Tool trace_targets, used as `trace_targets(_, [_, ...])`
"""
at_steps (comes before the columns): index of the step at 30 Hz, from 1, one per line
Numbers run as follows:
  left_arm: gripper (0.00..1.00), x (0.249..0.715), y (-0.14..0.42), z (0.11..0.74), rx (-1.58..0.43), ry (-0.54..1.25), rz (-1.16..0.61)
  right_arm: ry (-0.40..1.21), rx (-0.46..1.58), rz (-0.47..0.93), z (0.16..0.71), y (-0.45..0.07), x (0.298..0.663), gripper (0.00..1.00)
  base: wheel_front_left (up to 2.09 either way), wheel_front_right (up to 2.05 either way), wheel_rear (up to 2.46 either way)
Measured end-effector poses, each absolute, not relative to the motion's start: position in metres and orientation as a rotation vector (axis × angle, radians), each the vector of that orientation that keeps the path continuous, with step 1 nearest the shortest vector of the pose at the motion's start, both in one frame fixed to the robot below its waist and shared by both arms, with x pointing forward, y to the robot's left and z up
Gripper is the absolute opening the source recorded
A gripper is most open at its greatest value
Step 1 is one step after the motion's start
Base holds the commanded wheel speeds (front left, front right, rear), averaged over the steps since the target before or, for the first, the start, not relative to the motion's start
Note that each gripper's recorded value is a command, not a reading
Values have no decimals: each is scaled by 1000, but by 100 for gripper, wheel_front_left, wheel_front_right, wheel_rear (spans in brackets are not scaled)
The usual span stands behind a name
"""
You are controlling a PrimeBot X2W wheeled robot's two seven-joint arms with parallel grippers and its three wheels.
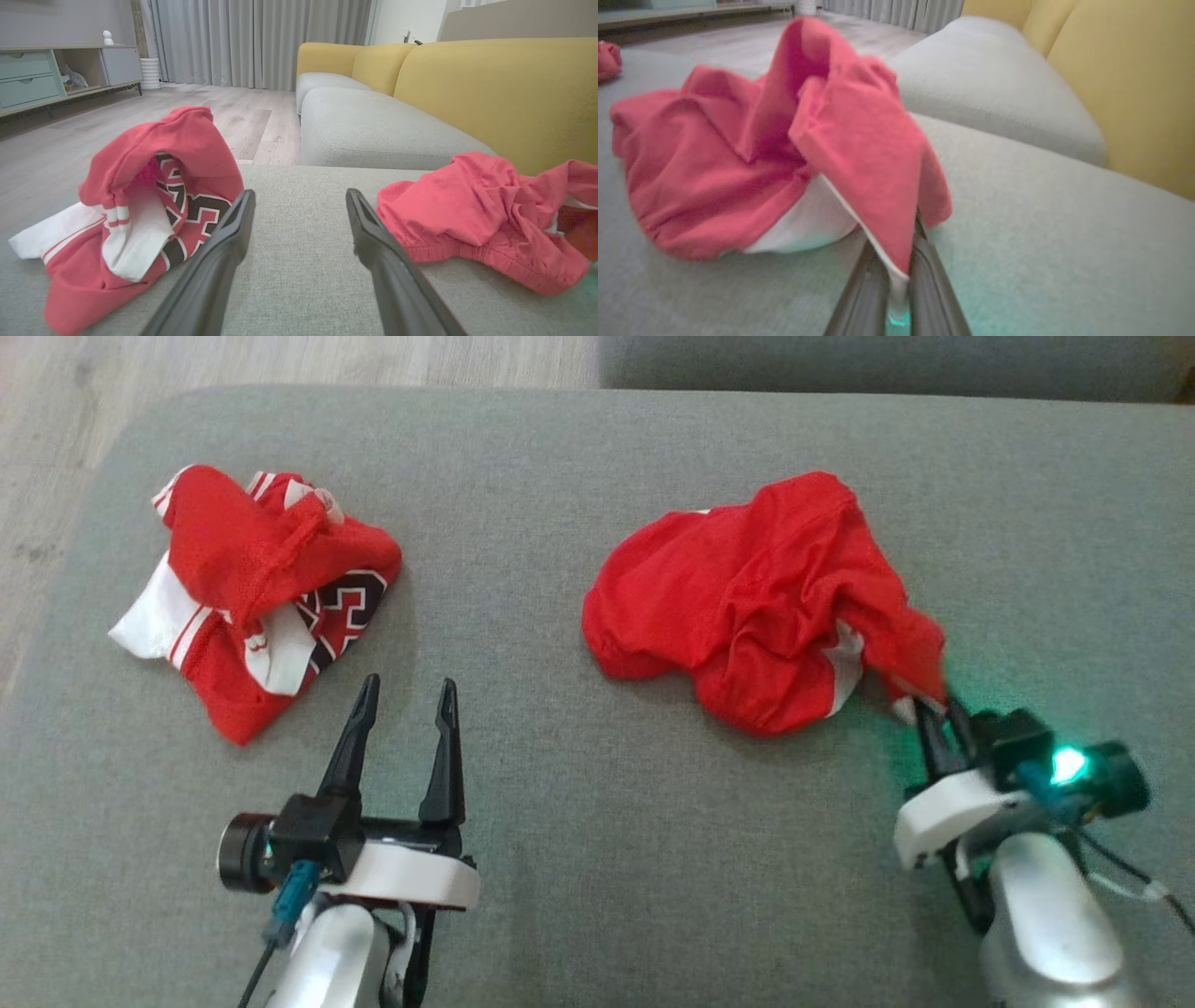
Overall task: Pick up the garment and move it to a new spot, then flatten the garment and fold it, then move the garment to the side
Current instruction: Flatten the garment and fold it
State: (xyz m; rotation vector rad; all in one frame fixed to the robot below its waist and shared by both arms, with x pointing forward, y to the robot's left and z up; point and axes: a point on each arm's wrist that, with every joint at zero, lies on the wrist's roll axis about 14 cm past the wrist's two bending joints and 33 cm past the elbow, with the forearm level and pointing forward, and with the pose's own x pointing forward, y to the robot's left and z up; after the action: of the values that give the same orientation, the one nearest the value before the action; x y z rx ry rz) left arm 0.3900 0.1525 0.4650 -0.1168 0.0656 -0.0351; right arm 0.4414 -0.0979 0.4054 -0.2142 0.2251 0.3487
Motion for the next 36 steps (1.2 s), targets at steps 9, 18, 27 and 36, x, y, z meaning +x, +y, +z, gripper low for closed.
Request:
trace_targets(9, [100,387,146,483,-147,18,-53,37,-314,334,469,-111,456,0,0,0,0])
trace_targets(18, [100,368,136,490,-172,1,-68,-248,-491,518,587,-41,482,0,0,0,0])
trace_targets(27, [100,350,145,491,-180,-9,-33,-540,-484,557,731,5,487,0,0,0,0])
trace_targets(36, [100,356,139,489,-168,-2,-51,-139,-502,303,611,-129,509,0,0,0,0])
